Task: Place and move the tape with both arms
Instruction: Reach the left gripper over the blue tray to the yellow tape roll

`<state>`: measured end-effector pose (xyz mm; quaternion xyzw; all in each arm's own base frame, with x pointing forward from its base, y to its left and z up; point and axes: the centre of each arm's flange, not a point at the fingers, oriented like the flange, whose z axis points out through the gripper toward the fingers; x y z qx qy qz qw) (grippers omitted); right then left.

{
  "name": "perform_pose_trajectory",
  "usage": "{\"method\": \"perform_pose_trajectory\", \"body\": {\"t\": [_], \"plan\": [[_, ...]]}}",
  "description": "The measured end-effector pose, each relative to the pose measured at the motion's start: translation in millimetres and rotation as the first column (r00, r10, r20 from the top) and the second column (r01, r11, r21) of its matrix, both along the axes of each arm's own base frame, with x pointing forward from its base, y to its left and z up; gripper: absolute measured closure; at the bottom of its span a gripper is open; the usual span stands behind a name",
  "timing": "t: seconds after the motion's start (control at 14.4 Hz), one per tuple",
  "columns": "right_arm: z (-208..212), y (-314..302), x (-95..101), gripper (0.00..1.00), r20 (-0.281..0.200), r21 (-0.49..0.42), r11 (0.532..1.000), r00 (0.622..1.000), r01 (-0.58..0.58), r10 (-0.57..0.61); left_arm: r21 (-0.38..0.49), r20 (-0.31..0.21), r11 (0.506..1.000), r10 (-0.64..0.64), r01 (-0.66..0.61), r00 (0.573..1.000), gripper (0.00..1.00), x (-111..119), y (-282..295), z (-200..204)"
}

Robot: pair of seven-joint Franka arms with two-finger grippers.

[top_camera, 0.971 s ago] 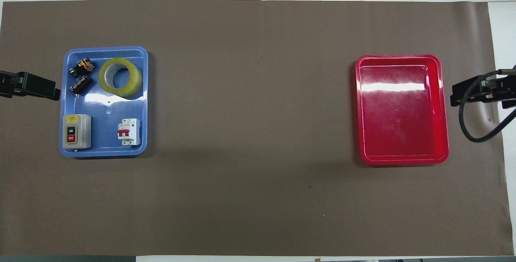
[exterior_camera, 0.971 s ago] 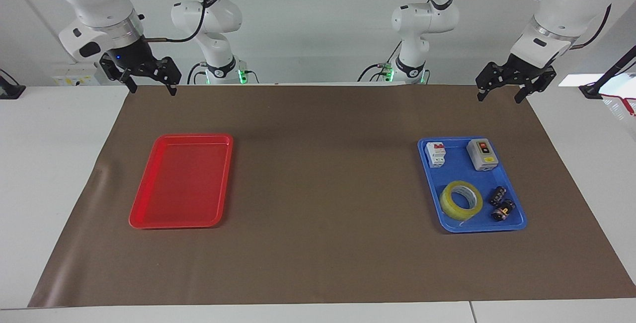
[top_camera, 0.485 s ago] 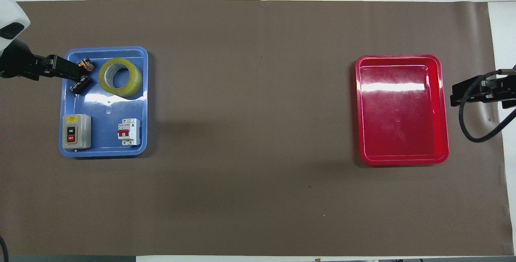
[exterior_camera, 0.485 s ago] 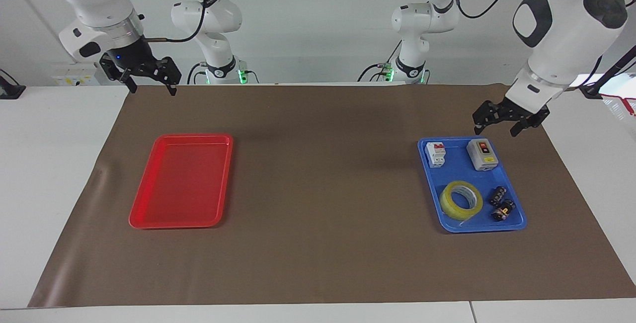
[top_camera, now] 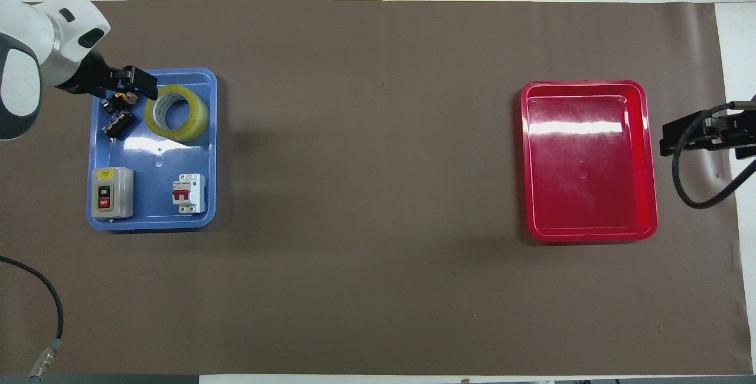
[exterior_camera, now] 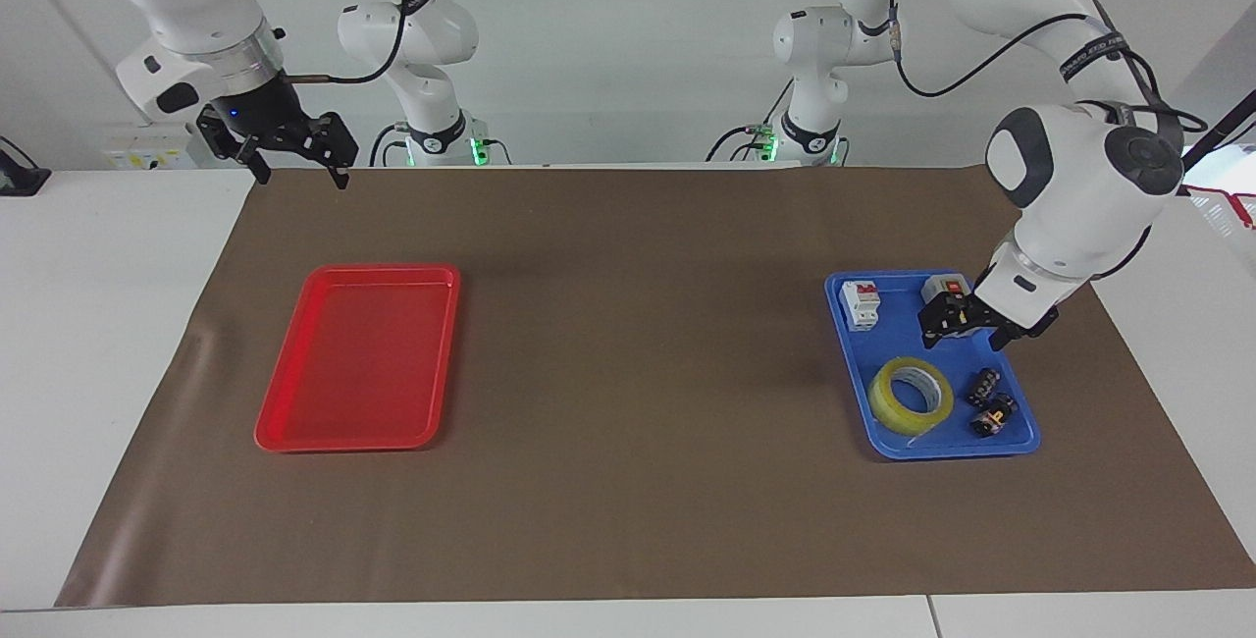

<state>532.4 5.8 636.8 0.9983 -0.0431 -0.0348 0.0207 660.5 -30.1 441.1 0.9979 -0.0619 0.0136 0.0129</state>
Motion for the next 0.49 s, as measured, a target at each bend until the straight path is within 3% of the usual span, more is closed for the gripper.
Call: {"method": "perform_pose_trajectory", "body": {"t": [0.49], "plan": [[0,0,0.0,0.0,0.0,0.0,1.0,1.0,0.0,0.0,0.0,0.029,0.999,0.037,-0.037,0.999,0.0,-7,24,-79]]}}
